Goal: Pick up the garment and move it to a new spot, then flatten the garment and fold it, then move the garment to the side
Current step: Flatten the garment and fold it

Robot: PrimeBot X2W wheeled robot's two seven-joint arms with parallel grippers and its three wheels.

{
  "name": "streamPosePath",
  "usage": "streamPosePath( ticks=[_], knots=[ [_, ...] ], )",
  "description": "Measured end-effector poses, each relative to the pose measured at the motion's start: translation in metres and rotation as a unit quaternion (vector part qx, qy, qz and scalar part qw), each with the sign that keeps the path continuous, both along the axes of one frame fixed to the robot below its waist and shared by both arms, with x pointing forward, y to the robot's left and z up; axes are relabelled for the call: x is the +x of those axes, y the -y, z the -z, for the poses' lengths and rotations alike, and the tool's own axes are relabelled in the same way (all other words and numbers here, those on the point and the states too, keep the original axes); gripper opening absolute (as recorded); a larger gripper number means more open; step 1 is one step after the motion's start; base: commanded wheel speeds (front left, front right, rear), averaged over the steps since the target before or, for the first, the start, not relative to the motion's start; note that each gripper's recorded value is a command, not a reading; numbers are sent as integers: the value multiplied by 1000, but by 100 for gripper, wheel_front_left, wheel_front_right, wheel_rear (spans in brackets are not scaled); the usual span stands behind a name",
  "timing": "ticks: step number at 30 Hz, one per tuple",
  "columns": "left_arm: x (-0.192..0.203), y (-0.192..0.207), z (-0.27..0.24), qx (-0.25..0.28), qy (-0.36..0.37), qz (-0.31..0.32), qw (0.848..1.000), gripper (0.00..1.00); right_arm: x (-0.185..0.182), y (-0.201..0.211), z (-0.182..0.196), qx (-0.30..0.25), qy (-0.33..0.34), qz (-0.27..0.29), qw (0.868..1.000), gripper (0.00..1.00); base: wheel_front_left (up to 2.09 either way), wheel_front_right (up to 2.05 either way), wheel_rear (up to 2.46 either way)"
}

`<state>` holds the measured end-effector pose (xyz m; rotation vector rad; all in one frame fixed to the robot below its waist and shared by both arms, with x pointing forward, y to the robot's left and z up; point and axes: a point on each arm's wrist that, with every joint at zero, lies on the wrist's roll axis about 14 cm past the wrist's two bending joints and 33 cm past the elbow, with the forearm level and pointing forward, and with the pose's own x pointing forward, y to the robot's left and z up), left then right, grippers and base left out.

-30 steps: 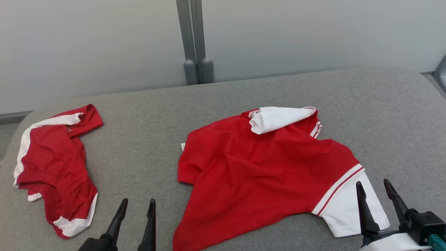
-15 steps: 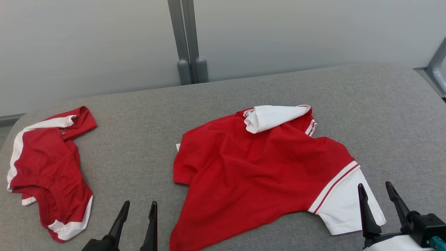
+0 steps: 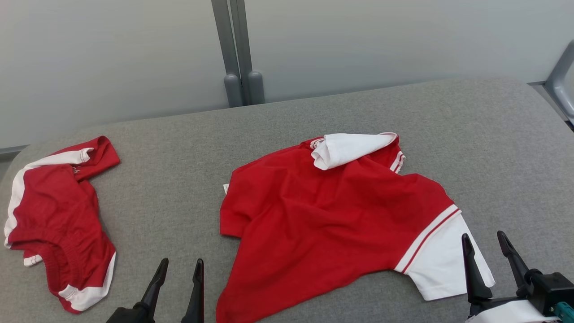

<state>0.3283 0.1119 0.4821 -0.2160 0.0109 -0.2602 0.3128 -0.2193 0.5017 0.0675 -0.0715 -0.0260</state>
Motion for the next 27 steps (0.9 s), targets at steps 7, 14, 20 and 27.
streamPosePath(
  ticks=[7, 14, 20, 27],
  knots=[
    [0, 0, 0, 2, 0, 1, 1000, 100, 2, 0, -2, 1, 4, 0, 1000, 100, 0, 0, 0],
    [0, 3, 1, 5, 0, 6, 1000, 100, 2, 2, -4, 3, 7, 2, 1000, 100, 0, 0, 0],
    [1, 9, -3, 13, 7, 19, 1000, 100, 6, 19, -26, 4, 40, 20, 999, 100, 0, 0, 0],
    [-14, 26, 50, 26, -138, 59, 988, 100, -3, 46, 19, -31, -49, 18, 998, 100, 0, 0, 0]
  ],
)
